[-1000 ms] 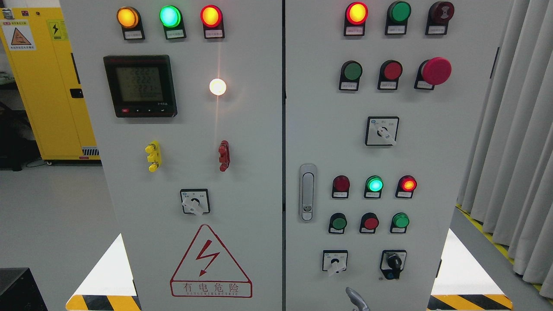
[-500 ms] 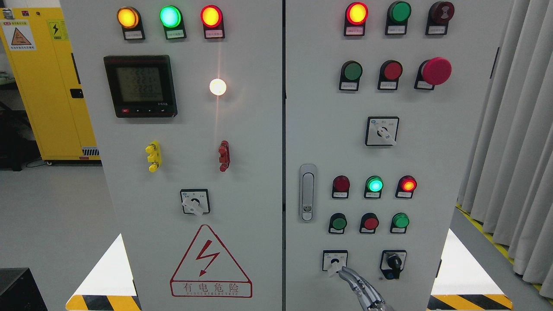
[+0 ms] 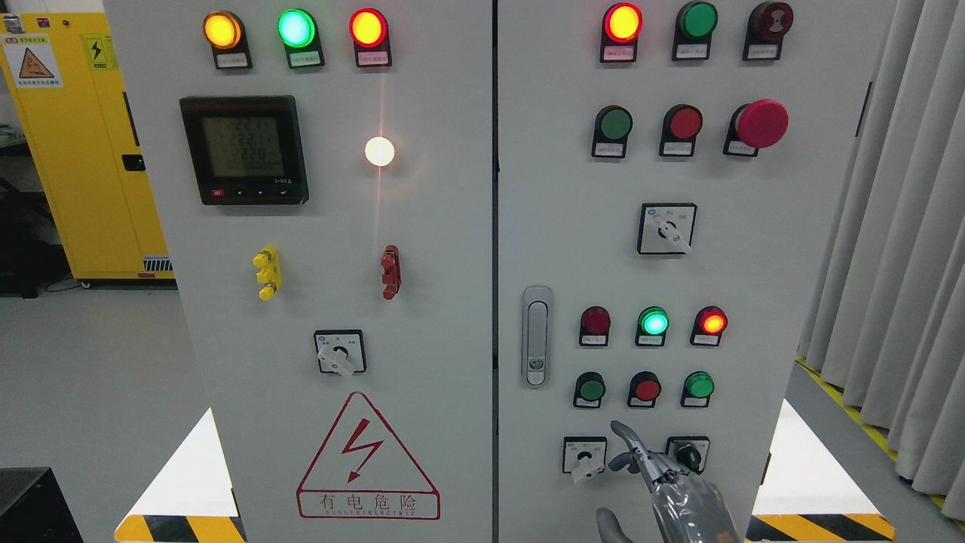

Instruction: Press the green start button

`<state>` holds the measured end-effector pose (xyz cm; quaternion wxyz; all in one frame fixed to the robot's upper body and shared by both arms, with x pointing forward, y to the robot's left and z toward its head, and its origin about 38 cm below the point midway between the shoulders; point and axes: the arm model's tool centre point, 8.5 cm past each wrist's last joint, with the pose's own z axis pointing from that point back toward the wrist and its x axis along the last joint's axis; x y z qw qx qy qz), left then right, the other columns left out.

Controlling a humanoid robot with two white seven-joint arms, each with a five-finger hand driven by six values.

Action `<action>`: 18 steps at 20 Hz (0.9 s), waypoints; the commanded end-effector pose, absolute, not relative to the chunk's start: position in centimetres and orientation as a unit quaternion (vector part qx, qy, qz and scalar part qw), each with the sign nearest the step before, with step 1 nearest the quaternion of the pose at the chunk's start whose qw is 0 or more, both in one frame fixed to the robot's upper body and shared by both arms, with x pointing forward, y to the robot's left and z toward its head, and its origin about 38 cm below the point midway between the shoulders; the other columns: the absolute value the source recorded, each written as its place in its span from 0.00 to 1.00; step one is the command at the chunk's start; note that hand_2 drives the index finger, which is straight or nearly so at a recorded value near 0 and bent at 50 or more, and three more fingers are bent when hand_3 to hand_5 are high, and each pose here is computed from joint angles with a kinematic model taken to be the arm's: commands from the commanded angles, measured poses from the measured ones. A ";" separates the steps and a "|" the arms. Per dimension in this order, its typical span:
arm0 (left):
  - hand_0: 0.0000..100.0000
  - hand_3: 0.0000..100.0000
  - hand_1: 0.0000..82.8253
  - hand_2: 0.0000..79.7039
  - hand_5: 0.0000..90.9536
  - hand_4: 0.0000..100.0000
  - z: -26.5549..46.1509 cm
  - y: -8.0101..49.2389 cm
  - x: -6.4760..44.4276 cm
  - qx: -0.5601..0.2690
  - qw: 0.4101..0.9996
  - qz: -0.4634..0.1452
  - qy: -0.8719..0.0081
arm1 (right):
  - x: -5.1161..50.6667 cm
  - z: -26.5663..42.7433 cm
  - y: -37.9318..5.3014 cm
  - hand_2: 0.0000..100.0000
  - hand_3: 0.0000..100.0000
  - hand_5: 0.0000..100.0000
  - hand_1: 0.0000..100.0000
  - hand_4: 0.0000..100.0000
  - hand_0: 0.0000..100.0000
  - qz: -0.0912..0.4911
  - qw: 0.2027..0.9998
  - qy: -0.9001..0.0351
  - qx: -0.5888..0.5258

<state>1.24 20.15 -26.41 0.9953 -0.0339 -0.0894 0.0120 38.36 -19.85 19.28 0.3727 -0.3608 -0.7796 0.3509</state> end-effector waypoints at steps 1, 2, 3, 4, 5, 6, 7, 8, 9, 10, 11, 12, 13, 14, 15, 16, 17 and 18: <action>0.12 0.00 0.67 0.00 0.00 0.00 -26.4 20.1 1.3 -0.034 0.995 0.012 -0.089 | 38.9 19.8 -20.1 0.00 0.92 1.00 0.94 0.93 0.60 0.357 0.365 -0.768 -0.386; 0.12 0.00 0.67 0.00 0.00 0.00 -26.4 20.1 1.3 -0.034 0.995 0.012 -0.089 | 38.8 20.0 -20.1 0.00 0.92 1.00 0.94 0.93 0.60 0.358 0.361 -0.768 -0.389; 0.12 0.00 0.67 0.00 0.00 0.00 -26.4 20.1 1.3 -0.034 0.995 0.012 -0.089 | 38.8 20.1 -20.0 0.00 0.92 1.00 0.95 0.93 0.61 0.359 0.359 -0.768 -0.391; 0.12 0.00 0.67 0.00 0.00 0.00 -26.4 20.2 1.2 -0.034 0.995 0.012 -0.088 | 38.8 20.2 -20.0 0.00 0.92 1.00 0.95 0.93 0.62 0.360 0.359 -0.768 -0.390; 0.12 0.00 0.67 0.00 0.00 0.00 -26.4 20.2 1.2 -0.034 0.995 0.012 -0.088 | 38.8 20.2 -19.9 0.00 0.92 1.00 0.95 0.93 0.62 0.361 0.358 -0.768 -0.390; 0.12 0.00 0.67 0.00 0.00 0.00 -26.4 20.1 1.3 -0.034 0.995 0.012 -0.089 | 38.9 20.5 -19.9 0.00 0.92 1.00 0.95 0.93 0.62 0.360 0.355 -0.769 -0.391; 0.12 0.00 0.67 0.00 0.00 0.00 -26.4 20.1 1.3 -0.034 0.995 0.012 -0.089 | 39.0 20.6 -19.8 0.00 0.92 1.00 0.95 0.93 0.62 0.362 0.353 -0.767 -0.394; 0.12 0.00 0.67 0.00 0.00 0.00 -26.4 20.2 1.2 -0.034 0.995 0.012 -0.088 | 39.1 20.6 -19.8 0.00 0.93 1.00 0.95 0.93 0.60 0.367 0.349 -0.764 -0.400; 0.12 0.00 0.67 0.00 0.00 0.00 -26.4 20.1 1.3 -0.034 0.995 0.012 -0.089 | 39.1 20.7 -19.7 0.00 0.93 1.00 0.96 0.93 0.56 0.372 0.346 -0.761 -0.405; 0.12 0.00 0.67 0.00 0.00 0.00 -26.4 20.1 1.3 -0.034 0.995 0.012 -0.089 | 39.1 20.7 -19.7 0.00 0.93 1.00 0.96 0.94 0.55 0.375 0.343 -0.758 -0.408; 0.12 0.00 0.67 0.00 0.00 0.00 -26.4 20.2 1.2 -0.034 0.995 0.012 -0.088 | 39.2 20.8 -19.6 0.00 0.93 1.00 0.96 0.94 0.55 0.376 0.341 -0.758 -0.409; 0.12 0.00 0.67 0.00 0.00 0.00 -26.4 20.2 1.2 -0.034 0.995 0.012 -0.088 | 39.2 20.9 -19.4 0.00 0.93 1.00 0.97 0.94 0.58 0.377 0.340 -0.759 -0.408; 0.12 0.00 0.67 0.00 0.00 0.00 -26.4 20.1 1.3 -0.034 0.995 0.012 -0.089 | 39.3 21.1 -19.2 0.00 0.93 1.00 0.98 0.94 0.63 0.378 0.336 -0.760 -0.408; 0.12 0.00 0.67 0.00 0.00 0.00 -26.4 20.1 1.3 -0.034 0.995 0.012 -0.089 | 39.4 21.4 -19.1 0.00 0.93 1.00 0.98 0.94 0.63 0.377 0.332 -0.762 -0.409; 0.12 0.00 0.67 0.00 0.00 0.00 -26.4 20.1 1.3 -0.034 0.995 0.012 -0.089 | 39.5 21.5 -19.0 0.00 0.93 1.00 0.98 0.94 0.66 0.378 0.331 -0.762 -0.408; 0.12 0.00 0.67 0.00 0.00 0.00 -26.4 20.1 1.3 -0.034 0.995 0.012 -0.089 | 39.6 21.7 -18.9 0.00 0.93 1.00 0.99 0.94 0.68 0.381 0.329 -0.762 -0.408; 0.12 0.00 0.67 0.00 0.00 0.00 -26.4 20.1 1.3 -0.034 0.995 0.012 -0.089 | 39.7 21.9 -18.7 0.00 0.93 1.00 0.99 0.94 0.69 0.383 0.327 -0.762 -0.407; 0.12 0.00 0.67 0.00 0.00 0.00 -26.4 20.1 1.3 -0.034 0.995 0.012 -0.089 | 39.8 21.9 -18.4 0.00 0.93 1.00 0.99 0.94 0.71 0.386 0.325 -0.762 -0.406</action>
